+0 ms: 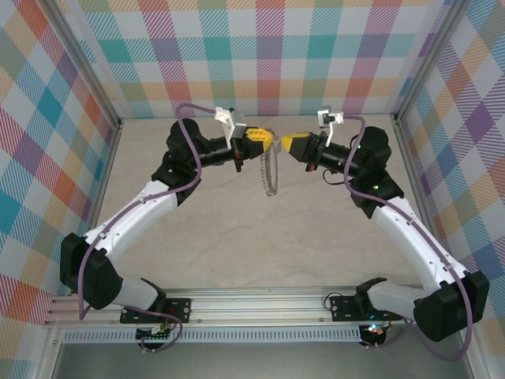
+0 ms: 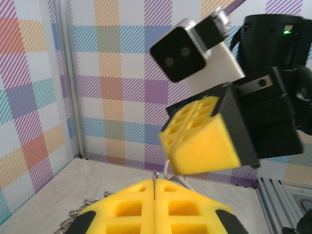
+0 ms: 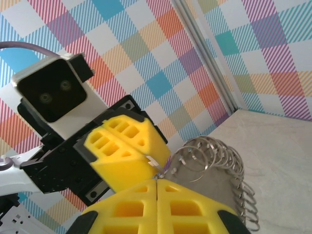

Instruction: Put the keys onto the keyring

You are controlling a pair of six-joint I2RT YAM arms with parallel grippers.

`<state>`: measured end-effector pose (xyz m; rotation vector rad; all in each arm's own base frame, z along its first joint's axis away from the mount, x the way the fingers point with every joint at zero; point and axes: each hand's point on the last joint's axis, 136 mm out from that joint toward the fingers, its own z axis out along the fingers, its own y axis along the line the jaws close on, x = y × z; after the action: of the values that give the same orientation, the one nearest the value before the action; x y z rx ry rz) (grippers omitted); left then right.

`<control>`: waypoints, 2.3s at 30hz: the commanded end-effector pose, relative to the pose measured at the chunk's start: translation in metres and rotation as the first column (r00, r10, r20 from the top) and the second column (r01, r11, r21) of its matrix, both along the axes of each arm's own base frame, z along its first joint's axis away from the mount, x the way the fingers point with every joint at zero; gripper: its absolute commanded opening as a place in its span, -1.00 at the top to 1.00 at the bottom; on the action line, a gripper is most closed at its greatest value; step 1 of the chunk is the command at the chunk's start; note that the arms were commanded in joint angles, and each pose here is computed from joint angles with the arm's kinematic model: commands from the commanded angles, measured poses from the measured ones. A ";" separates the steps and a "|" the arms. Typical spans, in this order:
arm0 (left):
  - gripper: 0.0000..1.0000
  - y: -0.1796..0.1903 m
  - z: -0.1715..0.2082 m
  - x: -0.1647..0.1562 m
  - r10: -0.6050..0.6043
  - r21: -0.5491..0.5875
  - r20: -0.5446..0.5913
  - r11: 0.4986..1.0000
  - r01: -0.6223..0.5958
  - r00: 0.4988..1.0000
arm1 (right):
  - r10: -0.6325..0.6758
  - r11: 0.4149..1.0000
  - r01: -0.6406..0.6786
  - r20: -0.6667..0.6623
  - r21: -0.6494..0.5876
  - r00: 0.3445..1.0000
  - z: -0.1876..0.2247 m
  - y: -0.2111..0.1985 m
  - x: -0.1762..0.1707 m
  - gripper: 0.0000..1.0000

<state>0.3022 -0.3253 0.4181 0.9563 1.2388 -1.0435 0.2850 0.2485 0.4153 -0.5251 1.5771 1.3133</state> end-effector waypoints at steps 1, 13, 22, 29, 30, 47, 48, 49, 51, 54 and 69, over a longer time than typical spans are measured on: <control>1.00 0.000 0.018 0.000 0.019 -0.036 0.042 0.999 -0.017 0.999 | -0.057 0.998 0.058 0.075 -0.004 0.996 0.017 -0.008 -0.008 1.00; 1.00 -0.001 0.016 0.003 0.018 -0.037 0.032 0.999 -0.017 0.999 | 0.022 1.000 -0.022 0.093 0.002 0.995 0.022 -0.001 -0.017 1.00; 1.00 -0.003 0.017 0.001 0.000 -0.038 0.022 0.999 0.001 1.000 | 0.040 0.999 -0.041 0.099 0.013 0.994 0.027 0.005 -0.011 1.00; 1.00 -0.004 0.017 0.000 -0.012 -0.040 0.021 0.999 0.013 1.000 | 0.046 0.999 -0.048 0.099 0.015 0.994 0.028 0.010 -0.005 1.00; 1.00 -0.004 0.017 0.000 -0.013 -0.042 0.020 0.999 0.013 1.000 | 0.046 0.999 -0.048 0.101 0.016 0.994 0.029 0.011 -0.004 1.00; 1.00 -0.001 0.028 -0.013 -0.036 -0.067 0.040 0.997 0.039 0.999 | -0.011 1.000 0.013 0.069 -0.023 0.998 0.006 0.012 0.016 1.00; 1.00 0.000 0.029 -0.014 -0.037 -0.068 0.043 0.997 0.040 0.998 | -0.016 1.000 0.017 0.069 -0.024 0.998 0.006 0.012 0.017 1.00; 1.00 0.000 0.029 -0.015 -0.040 -0.068 0.044 0.997 0.043 0.998 | -0.021 0.999 0.023 0.067 -0.026 0.998 0.005 0.011 0.019 1.00; 1.00 0.000 0.029 -0.018 -0.047 -0.068 0.047 0.996 0.050 0.998 | -0.032 0.999 0.034 0.065 -0.030 0.997 0.003 0.010 0.022 1.00; 1.00 0.001 0.032 -0.020 -0.047 -0.073 0.055 0.996 0.051 0.997 | -0.048 0.998 0.050 0.057 -0.035 0.997 0.000 0.008 0.027 1.00; 1.00 0.005 0.039 -0.027 -0.047 -0.090 0.077 0.994 0.054 0.996 | -0.090 0.994 0.091 0.015 -0.054 0.996 -0.015 -0.002 0.039 1.00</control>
<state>0.3084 -0.3256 0.4156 0.9086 1.2804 -1.0690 0.3102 0.2522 0.4136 -0.5268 1.5737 1.2461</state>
